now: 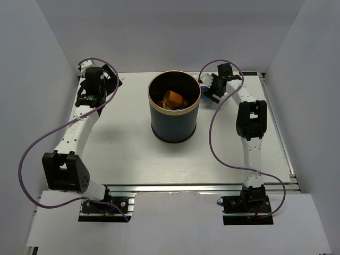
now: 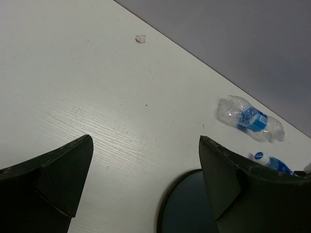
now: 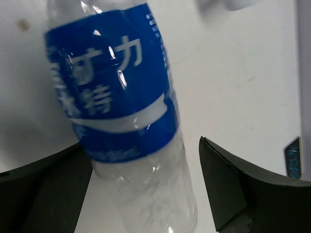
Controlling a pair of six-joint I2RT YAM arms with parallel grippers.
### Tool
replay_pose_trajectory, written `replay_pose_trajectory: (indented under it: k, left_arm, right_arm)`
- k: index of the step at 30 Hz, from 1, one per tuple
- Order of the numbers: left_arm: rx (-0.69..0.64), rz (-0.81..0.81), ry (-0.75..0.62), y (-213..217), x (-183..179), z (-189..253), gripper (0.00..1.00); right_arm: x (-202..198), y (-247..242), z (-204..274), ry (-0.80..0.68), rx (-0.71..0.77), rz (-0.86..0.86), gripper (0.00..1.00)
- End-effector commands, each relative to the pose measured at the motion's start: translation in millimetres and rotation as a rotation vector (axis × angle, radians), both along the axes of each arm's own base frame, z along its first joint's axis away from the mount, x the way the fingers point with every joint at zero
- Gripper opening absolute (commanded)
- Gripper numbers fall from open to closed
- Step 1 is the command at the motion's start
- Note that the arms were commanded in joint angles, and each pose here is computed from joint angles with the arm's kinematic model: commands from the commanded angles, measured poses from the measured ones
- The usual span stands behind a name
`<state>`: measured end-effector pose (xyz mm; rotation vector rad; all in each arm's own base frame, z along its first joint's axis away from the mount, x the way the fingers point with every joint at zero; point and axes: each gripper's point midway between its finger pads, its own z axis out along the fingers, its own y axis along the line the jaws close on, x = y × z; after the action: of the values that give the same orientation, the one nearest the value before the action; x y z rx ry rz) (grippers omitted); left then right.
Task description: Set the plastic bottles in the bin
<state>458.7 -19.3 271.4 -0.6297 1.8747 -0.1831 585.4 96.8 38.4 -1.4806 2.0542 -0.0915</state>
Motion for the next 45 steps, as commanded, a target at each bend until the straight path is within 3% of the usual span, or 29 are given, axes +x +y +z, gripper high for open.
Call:
replay_pose_trajectory:
  k: [1,5,7,8,9,12,13,19,24,26,27,30,32,34,38,42,45]
  left_arm:
    - [-0.002,0.019,-0.006,7,0,-1,0.98]
    - [-0.002,0.022,0.003,9,0,-5,0.98]
    - [-0.004,0.022,0.008,9,-1,-8,0.98]
    - [-0.004,0.02,0.009,9,-1,-9,0.98]
    - [-0.007,0.022,0.013,9,-2,-11,0.98]
    - [-0.008,0.015,0.018,8,-4,-12,0.98]
    - [-0.008,0.015,0.021,8,-5,-12,0.98]
    - [-0.015,0.007,0.0,8,-20,-7,0.98]
    - [-0.014,-0.001,-0.028,8,-33,2,0.98]
    - [-0.014,-0.009,-0.038,7,-39,5,0.98]
    - [-0.016,-0.013,-0.042,6,-40,5,0.98]
    - [-0.021,-0.023,-0.051,4,-43,9,0.98]
    - [-0.019,-0.032,-0.046,3,-44,6,0.98]
    - [-0.013,-0.038,-0.04,3,-46,3,0.98]
    - [-0.01,-0.05,-0.02,2,-48,-3,0.98]
    - [-0.002,-0.052,-0.007,2,-52,-7,0.98]
    - [-0.009,-0.069,-0.002,0,-56,-10,0.98]
  right_arm:
    - [32,-9,11,-0.124,-0.003,-0.074,0.89]
    - [28,1,-3,-0.112,0.012,-0.061,0.89]
    - [24,5,-4,-0.102,0.032,-0.062,0.82]
    - [22,7,-7,-0.092,0.042,-0.066,0.75]
    - [21,7,-1,-0.1,0.055,-0.072,0.52]
    - [11,15,14,-0.092,0.097,-0.056,0.34]
    - [6,16,16,-0.079,0.11,-0.052,0.33]
    - [-29,32,105,-0.142,0.222,0.027,0.35]
    - [-74,38,213,-0.287,0.36,0.022,0.35]
    - [-94,45,271,-0.347,0.497,-0.013,0.35]
    - [-102,50,294,-0.374,0.547,-0.005,0.42]
    - [-136,71,363,-0.422,0.782,0.008,0.38]
    - [-169,94,402,-0.413,0.92,0.148,0.39]
    - [-211,123,412,-0.261,1.056,0.3,0.44]
    - [-266,180,432,-0.179,1.118,0.533,0.5]
    - [-273,204,418,-0.115,1.123,0.545,0.52]
    - [-262,214,403,-0.052,1.158,0.508,0.61]
